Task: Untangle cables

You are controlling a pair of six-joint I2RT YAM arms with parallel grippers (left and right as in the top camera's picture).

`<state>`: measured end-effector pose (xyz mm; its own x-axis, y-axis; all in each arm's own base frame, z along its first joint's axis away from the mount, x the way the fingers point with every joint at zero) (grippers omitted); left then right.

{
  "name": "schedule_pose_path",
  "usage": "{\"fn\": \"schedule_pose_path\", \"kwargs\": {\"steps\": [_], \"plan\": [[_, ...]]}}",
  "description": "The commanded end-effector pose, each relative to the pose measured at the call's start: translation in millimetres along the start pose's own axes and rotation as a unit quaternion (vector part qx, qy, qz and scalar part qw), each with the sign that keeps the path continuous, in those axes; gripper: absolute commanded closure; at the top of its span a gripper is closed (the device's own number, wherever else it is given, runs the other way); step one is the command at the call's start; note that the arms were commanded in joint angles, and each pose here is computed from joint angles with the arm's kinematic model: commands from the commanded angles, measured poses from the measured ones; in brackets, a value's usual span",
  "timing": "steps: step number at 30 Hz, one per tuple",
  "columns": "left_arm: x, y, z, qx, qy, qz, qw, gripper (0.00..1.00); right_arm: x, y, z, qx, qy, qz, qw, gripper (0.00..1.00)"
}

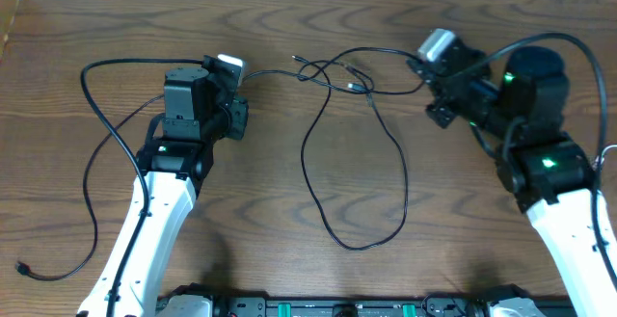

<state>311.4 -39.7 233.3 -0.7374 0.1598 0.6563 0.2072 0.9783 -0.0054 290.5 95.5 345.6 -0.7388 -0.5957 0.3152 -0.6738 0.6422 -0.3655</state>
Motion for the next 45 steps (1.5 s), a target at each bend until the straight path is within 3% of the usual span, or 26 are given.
{"fn": "schedule_pose_path", "kwargs": {"steps": [1,6,15,33,40,45], "plan": [[2,1,2,0.004,0.003,-0.001,1.000,0.93,25,-13,-3,-0.006,-0.002,0.042,0.999,0.99],[2,4,3,0.005,0.006,-0.021,1.000,0.93,49,-27,2,-0.016,0.010,0.083,0.996,0.99],[5,22,6,0.004,0.021,-0.134,0.991,0.92,75,-43,13,-0.032,0.030,0.135,0.990,0.99],[10,47,9,0.029,0.025,-0.203,0.979,0.93,83,-51,23,-0.046,0.054,0.160,0.985,0.99],[12,58,11,0.068,0.021,-0.212,0.975,0.93,89,-55,41,0.026,0.153,0.203,0.967,0.99],[12,58,11,0.070,0.021,-0.209,0.975,0.93,92,-41,68,0.038,0.255,0.164,0.952,0.99]]}}
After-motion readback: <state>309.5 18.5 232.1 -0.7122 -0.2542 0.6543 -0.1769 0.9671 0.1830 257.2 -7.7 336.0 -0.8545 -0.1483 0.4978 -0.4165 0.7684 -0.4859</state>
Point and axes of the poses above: each gripper's point midway between its finger pads, its own x axis back along the fingers, its own y axis along the line the jaws close on, z = x × y, the point moved 9 cm from there along x, back along the fingers, and after that the axes turned 6 degrees about x, right-handed, at the moved point
